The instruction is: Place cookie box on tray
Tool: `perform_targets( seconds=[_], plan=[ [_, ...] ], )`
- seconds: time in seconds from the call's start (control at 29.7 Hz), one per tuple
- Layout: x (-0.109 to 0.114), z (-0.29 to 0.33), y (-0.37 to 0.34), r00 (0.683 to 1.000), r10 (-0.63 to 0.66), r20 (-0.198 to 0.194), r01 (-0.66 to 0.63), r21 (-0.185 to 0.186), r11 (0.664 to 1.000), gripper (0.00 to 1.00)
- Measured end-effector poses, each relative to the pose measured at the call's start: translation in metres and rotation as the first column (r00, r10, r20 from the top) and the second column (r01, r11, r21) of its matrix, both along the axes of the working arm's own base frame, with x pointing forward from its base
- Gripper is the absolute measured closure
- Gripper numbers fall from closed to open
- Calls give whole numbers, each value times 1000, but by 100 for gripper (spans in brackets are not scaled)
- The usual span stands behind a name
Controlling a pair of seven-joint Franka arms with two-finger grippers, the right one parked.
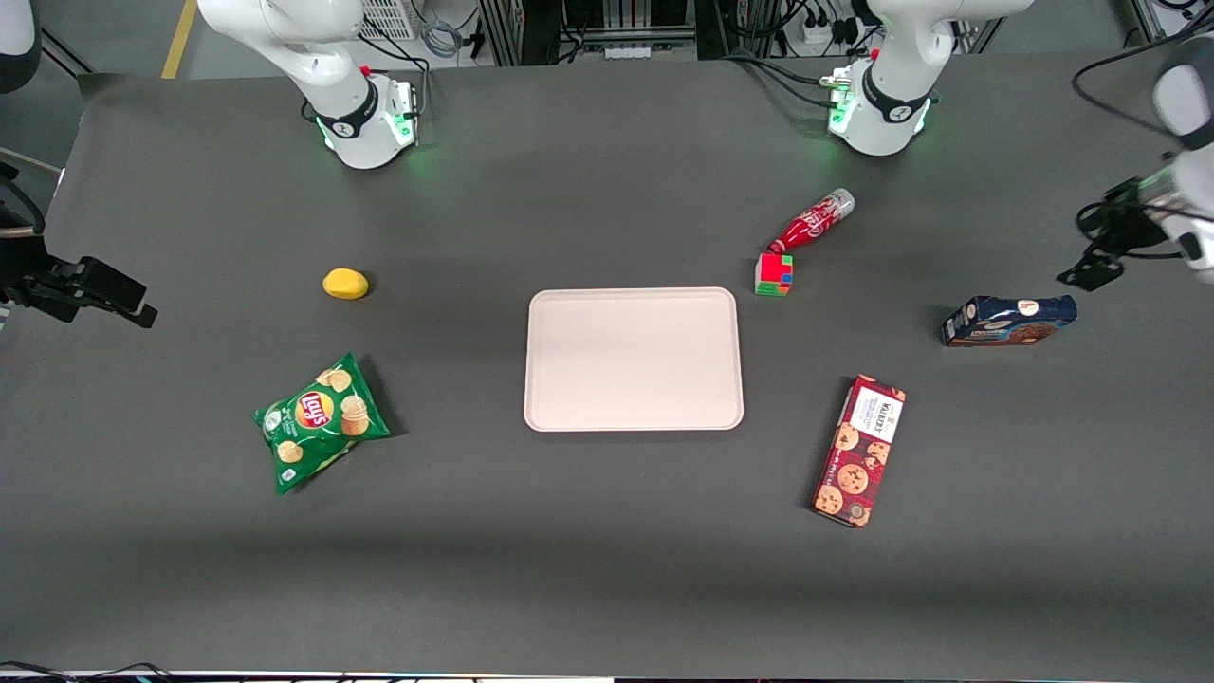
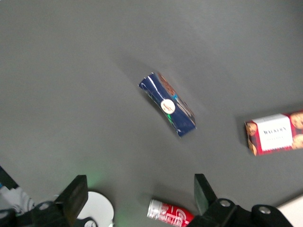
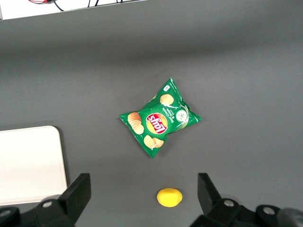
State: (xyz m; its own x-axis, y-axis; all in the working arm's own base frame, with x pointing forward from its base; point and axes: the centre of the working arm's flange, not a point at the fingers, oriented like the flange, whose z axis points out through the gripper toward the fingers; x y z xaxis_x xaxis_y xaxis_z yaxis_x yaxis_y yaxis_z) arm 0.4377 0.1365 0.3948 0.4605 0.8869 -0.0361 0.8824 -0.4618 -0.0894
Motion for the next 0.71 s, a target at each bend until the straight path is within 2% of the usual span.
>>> perform_targets(
  seconds=[0.13, 0.24, 0.37, 0.71],
  plan=[
    [-9, -35, -8, 997, 22, 68, -23, 9, 1000, 0],
    [-17, -57, -13, 994, 31, 103, -32, 12, 999, 0],
    [-21, -76, -16, 991, 45, 124, -48, 17, 999, 0],
    [-11, -107, -12, 983, 60, 175, -69, 44, 997, 0]
  ],
)
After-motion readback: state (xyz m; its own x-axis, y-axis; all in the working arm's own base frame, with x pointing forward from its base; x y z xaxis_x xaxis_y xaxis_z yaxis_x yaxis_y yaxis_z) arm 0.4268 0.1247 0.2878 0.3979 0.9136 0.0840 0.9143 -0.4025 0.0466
